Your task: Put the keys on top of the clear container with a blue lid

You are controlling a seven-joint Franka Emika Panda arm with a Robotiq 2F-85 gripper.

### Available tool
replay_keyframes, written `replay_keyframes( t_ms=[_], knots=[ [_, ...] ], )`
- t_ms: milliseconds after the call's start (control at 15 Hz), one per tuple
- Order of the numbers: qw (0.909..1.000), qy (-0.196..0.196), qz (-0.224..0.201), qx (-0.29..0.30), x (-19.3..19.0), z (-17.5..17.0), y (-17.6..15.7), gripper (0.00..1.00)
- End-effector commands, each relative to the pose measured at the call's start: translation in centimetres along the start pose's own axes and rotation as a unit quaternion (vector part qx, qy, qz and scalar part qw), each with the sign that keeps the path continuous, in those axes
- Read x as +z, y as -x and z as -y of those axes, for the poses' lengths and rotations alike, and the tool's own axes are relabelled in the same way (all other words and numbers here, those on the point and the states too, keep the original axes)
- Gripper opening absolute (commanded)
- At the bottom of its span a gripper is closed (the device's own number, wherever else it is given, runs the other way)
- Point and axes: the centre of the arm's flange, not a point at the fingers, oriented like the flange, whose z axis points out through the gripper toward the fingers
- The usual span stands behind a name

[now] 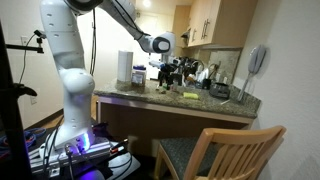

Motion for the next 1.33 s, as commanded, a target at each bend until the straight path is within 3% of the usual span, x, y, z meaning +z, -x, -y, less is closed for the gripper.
replay_keyframes(
  t_ms=[0, 200, 267, 533, 933, 1267],
  knots=[
    [0.9993, -0.001, -0.035, -0.012, 1.4, 5.1, -2.9, 1.00],
    [0.9990, -0.018, -0.038, -0.015, 0.7, 8.4, -5.2, 1.00],
    [0.9991, -0.008, -0.037, -0.018, 0.9, 7.4, -2.7, 1.00],
    [0.9989, -0.011, -0.040, -0.021, 1.0, 8.7, -3.9, 1.00],
    [0.9950, -0.063, -0.068, 0.037, 2.9, 12.3, -5.0, 1.00],
    [0.9930, -0.045, -0.073, 0.082, 5.7, 15.7, -6.3, 1.00]
  ],
)
